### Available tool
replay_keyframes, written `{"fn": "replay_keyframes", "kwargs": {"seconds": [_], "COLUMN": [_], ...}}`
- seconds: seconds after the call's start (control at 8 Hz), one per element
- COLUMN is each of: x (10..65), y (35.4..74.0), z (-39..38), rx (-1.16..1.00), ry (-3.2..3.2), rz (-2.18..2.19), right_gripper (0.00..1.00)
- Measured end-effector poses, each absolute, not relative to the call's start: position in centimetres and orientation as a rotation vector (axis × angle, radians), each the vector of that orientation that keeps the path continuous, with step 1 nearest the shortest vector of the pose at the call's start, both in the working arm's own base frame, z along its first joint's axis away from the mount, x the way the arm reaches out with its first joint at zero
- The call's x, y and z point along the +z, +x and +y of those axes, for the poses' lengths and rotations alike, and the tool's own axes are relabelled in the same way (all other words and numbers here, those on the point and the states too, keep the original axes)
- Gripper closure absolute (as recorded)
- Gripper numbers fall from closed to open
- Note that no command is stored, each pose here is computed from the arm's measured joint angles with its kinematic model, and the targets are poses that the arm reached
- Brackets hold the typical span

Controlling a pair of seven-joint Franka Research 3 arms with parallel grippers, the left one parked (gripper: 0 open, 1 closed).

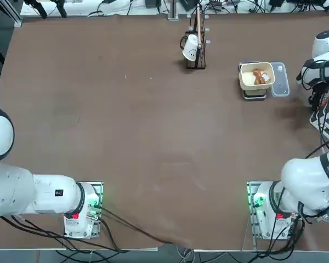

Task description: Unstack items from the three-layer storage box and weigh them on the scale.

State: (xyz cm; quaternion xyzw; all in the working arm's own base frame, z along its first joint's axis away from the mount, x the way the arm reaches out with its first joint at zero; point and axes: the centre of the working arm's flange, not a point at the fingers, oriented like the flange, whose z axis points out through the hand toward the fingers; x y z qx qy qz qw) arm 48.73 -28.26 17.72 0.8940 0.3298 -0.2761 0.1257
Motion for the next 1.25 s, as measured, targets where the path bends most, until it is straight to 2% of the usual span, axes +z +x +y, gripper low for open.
{"fn": "replay_keyframes", "kwargs": {"seconds": [0.75, 1.25], "x": [17.8, 18.7], "y": [49.0, 52.0], "z": [-28.1, -24.2], "rx": [-0.795, -0.718], "ry": [2.611, 2.612], "rz": [0.953, 0.997], "right_gripper": [0.89, 0.89]}}
